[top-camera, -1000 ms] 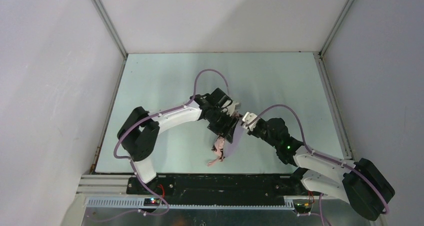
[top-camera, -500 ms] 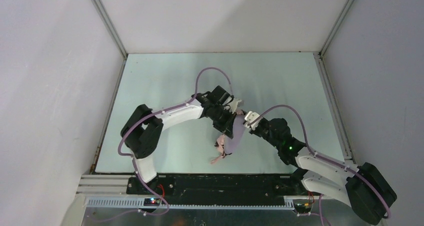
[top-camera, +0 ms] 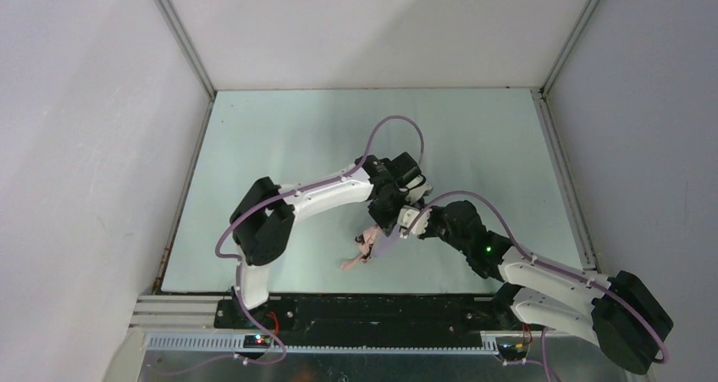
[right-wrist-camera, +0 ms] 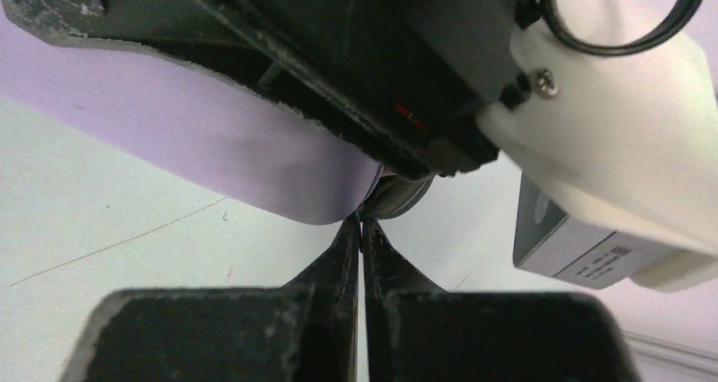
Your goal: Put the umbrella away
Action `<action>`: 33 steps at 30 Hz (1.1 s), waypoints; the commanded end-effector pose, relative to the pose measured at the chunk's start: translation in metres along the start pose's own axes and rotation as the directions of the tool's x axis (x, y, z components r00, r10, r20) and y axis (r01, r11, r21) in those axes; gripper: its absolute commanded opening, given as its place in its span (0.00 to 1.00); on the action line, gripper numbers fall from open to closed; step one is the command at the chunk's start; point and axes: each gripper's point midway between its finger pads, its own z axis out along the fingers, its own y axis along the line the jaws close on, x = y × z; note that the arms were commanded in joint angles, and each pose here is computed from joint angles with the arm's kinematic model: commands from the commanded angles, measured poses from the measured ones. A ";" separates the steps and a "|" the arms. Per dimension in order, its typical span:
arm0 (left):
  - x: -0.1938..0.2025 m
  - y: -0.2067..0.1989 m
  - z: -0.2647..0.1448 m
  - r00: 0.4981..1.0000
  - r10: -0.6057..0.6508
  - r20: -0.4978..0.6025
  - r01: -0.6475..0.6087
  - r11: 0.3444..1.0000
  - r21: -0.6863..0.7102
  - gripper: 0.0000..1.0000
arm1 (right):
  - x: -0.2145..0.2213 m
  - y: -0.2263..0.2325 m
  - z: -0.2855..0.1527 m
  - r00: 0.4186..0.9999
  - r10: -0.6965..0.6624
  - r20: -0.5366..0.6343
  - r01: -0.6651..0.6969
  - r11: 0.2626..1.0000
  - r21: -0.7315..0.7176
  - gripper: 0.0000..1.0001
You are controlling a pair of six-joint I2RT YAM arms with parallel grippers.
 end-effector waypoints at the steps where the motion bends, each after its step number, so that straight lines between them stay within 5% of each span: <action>1: 0.053 0.004 0.019 0.970 0.091 -0.226 -0.106 0.993 -0.055 0.00 | -0.061 -0.127 -0.028 0.980 0.041 0.196 -0.117 0.913 0.391 0.00; 8: 0.055 0.005 0.029 0.964 0.079 -0.252 -0.099 0.993 -0.067 0.01 | -0.086 -0.120 -0.036 0.913 0.172 0.370 -0.277 0.926 0.255 0.00; 11: 0.041 0.005 0.024 0.977 0.066 -0.201 -0.084 0.993 -0.083 0.10 | -0.098 -0.115 -0.042 0.858 0.294 0.422 -0.379 0.915 0.134 0.00; 15: 0.030 0.008 0.019 0.983 0.057 -0.174 -0.077 0.991 -0.113 0.06 | -0.075 -0.114 -0.045 0.742 0.553 0.379 -0.623 0.777 0.088 0.05; 17: 0.031 0.013 0.017 0.980 0.050 -0.193 -0.078 0.987 -0.142 0.03 | -0.057 -0.116 -0.048 0.673 0.652 0.349 -0.719 0.687 0.104 0.23; 20: 0.027 0.020 0.013 0.981 0.042 -0.191 -0.078 0.980 -0.184 0.00 | -0.026 -0.126 -0.060 0.449 0.820 0.356 -0.893 0.424 0.150 0.50; 22: 0.025 0.021 0.008 0.982 0.043 -0.184 -0.079 0.977 -0.196 0.03 | -0.003 -0.129 -0.067 0.244 0.896 0.370 -0.967 0.196 0.163 0.60; 23: 0.024 0.021 0.007 0.982 0.042 -0.185 -0.079 0.977 -0.197 0.05 | 0.006 -0.120 -0.068 0.082 0.932 0.354 -0.989 0.032 0.143 0.62; 27: 0.021 0.019 0.004 0.985 0.021 -0.169 -0.055 0.978 -0.201 0.13 | 0.036 -0.102 -0.069 -0.255 0.909 0.329 -0.932 -0.322 0.168 0.63; 30: 0.017 0.015 0.001 0.989 0.007 -0.149 -0.036 0.982 -0.188 0.45 | 0.042 -0.080 -0.059 -0.504 0.831 0.236 -0.829 -0.542 0.136 0.62; 33: 0.009 0.010 -0.005 0.994 -0.005 -0.109 -0.014 0.986 -0.165 0.68 | 0.048 -0.067 -0.049 -0.647 0.739 0.187 -0.724 -0.672 0.152 0.64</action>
